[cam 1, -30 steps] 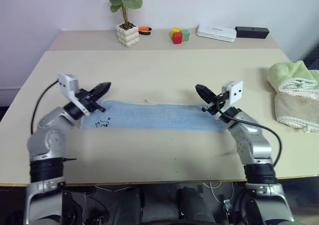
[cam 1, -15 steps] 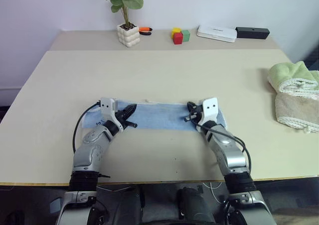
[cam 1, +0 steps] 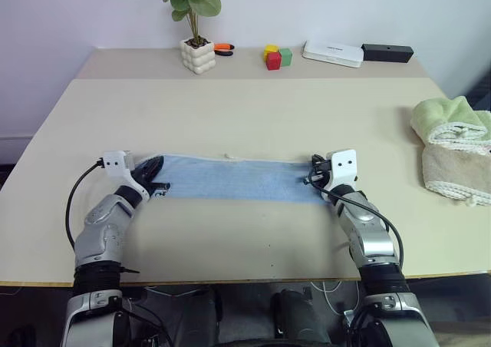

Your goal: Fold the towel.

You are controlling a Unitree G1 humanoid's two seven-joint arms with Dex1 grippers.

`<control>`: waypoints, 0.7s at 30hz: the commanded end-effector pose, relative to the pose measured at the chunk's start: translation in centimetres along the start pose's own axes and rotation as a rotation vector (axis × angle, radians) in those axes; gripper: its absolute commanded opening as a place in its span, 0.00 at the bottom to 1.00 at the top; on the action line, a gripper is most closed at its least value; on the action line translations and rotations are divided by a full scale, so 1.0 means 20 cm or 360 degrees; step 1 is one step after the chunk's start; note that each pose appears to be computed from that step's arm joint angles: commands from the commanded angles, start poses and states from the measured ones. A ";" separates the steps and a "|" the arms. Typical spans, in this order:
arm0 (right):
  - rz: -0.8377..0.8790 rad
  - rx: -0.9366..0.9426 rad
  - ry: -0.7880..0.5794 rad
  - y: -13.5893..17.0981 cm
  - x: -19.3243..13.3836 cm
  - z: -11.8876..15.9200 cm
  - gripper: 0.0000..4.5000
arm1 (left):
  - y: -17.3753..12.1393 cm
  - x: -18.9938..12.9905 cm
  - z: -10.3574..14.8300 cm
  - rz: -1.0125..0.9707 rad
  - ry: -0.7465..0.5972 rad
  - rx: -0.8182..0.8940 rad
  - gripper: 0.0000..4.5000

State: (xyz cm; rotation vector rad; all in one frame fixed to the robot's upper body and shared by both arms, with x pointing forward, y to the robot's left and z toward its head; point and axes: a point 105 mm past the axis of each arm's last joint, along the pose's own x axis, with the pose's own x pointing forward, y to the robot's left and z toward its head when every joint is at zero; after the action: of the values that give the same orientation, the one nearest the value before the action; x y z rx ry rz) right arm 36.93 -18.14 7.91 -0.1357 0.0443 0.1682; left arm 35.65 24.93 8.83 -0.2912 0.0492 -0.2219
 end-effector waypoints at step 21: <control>0.0479 0.0592 -0.0141 -0.04 -0.15 0.30 0.99 | -0.25 -0.07 0.27 -0.0761 0.0006 0.0288 1.00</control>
State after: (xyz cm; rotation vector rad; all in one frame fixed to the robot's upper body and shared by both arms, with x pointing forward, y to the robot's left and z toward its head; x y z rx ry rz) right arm 35.14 -18.56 12.64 0.1853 0.0315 0.4200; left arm 34.28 23.24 14.20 -0.1558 -0.0129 -0.6087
